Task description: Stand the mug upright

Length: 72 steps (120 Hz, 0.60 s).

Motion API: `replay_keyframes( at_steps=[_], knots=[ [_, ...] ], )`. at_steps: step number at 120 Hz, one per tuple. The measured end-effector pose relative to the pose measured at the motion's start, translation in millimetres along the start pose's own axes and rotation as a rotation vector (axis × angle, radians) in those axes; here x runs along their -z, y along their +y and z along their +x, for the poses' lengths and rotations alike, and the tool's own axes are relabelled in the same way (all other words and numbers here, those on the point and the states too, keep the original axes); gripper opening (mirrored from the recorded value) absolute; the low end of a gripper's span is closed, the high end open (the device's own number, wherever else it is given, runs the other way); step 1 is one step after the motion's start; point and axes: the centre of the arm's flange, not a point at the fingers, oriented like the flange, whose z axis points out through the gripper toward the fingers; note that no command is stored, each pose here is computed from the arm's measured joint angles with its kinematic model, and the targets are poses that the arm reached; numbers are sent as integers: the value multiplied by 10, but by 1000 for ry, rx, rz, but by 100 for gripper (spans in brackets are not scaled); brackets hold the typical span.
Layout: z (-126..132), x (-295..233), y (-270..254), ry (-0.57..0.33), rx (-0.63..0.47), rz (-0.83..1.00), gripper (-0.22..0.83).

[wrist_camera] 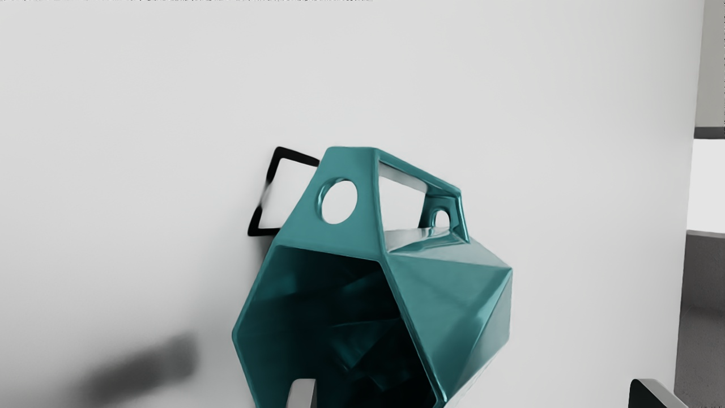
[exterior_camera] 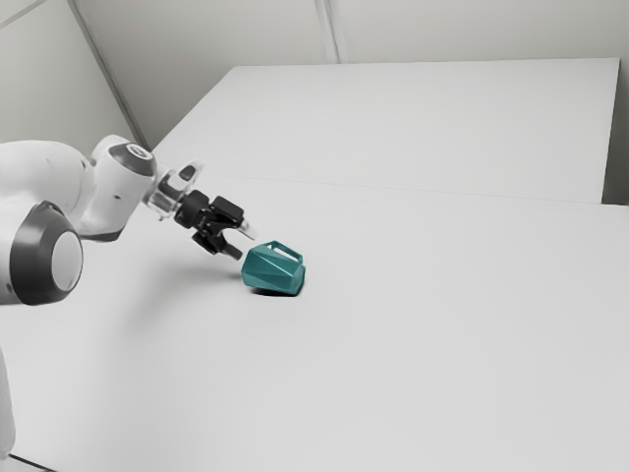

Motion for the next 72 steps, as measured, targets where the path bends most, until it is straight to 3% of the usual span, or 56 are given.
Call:
replay_keyframes(
  at_steps=[72],
  knots=[
    [-10,-271,13,9,4,-29,57]
  ],
)
